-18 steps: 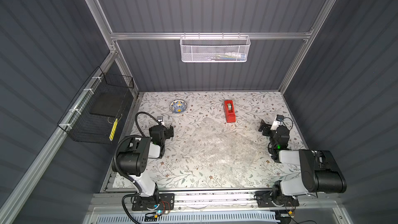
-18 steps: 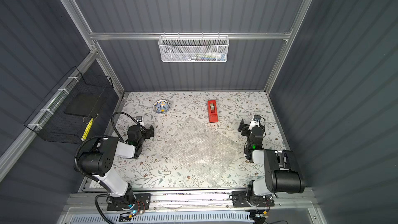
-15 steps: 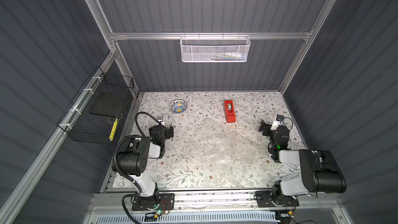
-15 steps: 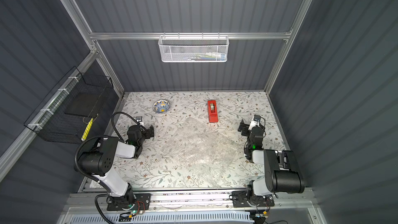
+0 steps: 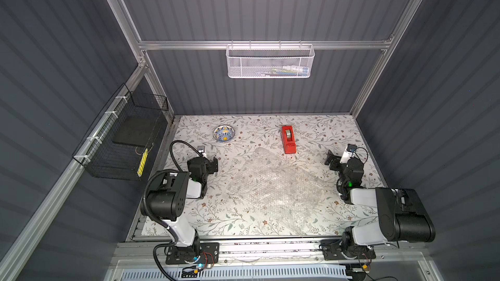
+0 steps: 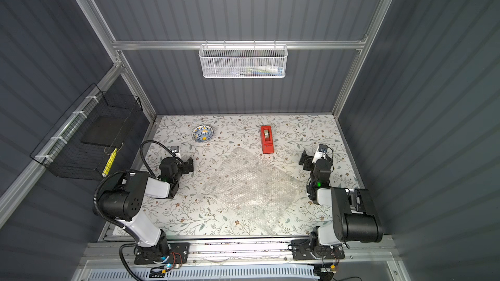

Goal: Wrap bowls in bubble wrap
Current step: Adjust the bubble wrap at the center of the board.

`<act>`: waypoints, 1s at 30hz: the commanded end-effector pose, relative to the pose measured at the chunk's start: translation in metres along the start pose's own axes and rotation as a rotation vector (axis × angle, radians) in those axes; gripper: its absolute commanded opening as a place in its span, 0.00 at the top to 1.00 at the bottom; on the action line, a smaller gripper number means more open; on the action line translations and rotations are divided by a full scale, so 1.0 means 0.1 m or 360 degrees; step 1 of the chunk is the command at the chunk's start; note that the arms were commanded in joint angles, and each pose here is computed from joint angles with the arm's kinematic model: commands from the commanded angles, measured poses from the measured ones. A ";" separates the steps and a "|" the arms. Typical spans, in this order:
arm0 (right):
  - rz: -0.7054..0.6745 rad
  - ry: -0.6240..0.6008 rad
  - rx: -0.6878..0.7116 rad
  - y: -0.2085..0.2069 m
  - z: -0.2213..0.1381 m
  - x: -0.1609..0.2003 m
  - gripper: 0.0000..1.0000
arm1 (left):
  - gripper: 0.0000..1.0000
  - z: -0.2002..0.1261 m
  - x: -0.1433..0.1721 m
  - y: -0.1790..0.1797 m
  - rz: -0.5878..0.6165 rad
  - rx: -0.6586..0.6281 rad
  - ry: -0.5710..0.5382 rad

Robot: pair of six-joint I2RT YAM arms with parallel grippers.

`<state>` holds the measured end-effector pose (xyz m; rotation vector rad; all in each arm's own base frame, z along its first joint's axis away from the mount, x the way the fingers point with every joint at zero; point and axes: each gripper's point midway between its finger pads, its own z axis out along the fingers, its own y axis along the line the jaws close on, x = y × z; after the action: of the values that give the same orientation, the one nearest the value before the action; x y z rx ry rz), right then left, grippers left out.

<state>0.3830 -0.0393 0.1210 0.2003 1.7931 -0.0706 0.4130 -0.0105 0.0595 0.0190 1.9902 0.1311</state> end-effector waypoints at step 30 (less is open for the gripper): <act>0.0628 0.0982 -0.0083 0.52 -1.24 -0.24 0.01 | 0.00 -0.65 -0.37 -0.05 -0.0469 0.0017 0.0743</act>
<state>0.3279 0.0007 0.2503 0.4359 1.9232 0.2663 0.4032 -0.0122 0.1386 -0.2534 2.2456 0.0114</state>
